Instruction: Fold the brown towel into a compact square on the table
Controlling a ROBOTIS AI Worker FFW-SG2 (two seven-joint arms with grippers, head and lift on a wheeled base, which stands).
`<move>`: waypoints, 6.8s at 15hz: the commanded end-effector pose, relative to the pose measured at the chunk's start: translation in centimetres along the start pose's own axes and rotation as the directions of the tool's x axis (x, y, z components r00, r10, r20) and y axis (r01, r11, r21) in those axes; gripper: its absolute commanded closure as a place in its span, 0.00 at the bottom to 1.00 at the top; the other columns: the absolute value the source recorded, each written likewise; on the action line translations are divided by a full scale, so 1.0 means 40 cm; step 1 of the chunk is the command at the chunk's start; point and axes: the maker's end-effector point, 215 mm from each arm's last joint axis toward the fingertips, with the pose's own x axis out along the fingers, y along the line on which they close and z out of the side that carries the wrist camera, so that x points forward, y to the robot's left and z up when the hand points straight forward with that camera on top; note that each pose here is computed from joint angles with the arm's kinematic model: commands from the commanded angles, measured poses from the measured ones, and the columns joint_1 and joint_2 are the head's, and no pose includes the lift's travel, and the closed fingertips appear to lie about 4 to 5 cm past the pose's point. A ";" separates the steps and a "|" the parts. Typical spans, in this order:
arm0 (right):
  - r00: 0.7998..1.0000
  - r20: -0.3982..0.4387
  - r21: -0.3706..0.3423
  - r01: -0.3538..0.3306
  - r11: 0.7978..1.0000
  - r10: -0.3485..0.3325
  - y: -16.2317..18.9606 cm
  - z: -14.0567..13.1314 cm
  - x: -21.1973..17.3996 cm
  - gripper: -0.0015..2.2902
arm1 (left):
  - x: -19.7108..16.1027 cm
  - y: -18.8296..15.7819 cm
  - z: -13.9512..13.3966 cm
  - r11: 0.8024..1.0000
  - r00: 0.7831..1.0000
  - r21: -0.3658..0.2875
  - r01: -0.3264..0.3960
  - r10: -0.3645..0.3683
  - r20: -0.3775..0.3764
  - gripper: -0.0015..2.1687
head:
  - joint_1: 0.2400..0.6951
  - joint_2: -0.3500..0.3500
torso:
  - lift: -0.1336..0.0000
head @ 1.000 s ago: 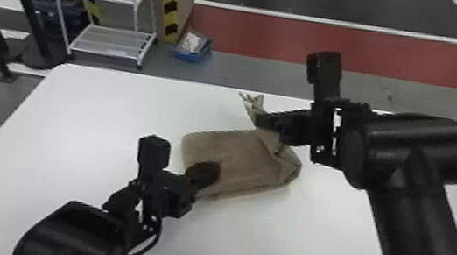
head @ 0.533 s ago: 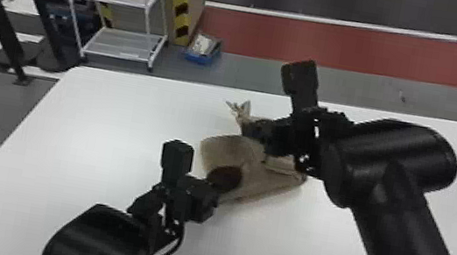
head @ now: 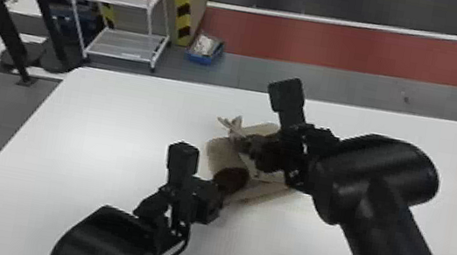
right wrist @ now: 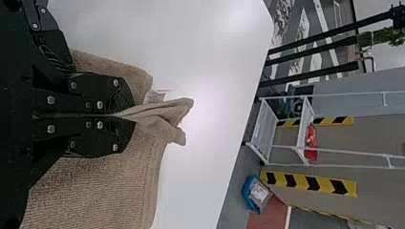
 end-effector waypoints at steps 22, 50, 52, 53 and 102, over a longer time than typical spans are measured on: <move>0.966 0.241 0.230 0.034 0.972 -0.091 -0.042 -0.071 -0.351 0.85 | -0.008 0.025 0.025 1.000 0.999 -0.013 -0.016 0.016 0.030 0.99 | 1.00 0.59 | 0.08; 0.971 0.070 0.397 0.184 0.899 -0.230 -0.382 -0.255 -0.240 0.85 | -0.132 -0.032 0.132 0.998 0.998 0.058 0.009 -0.013 0.054 0.99 | 1.00 0.39 | 0.08; 0.970 0.062 0.413 0.189 0.891 -0.234 -0.404 -0.258 -0.235 0.85 | -0.139 0.017 0.161 0.998 0.997 0.052 -0.020 0.016 0.074 0.99 | 1.00 0.38 | 0.08; 0.971 0.061 0.422 0.186 0.887 -0.232 -0.410 -0.259 -0.230 0.85 | -0.146 0.048 0.171 0.998 0.996 0.043 -0.040 0.037 0.082 0.99 | 1.00 0.38 | 0.08; 0.979 0.135 0.344 0.095 0.934 -0.149 -0.164 -0.271 -0.200 0.85 | -0.257 0.426 0.251 0.948 0.914 -0.054 -0.315 0.318 0.252 0.99 | 1.00 0.82 | 0.08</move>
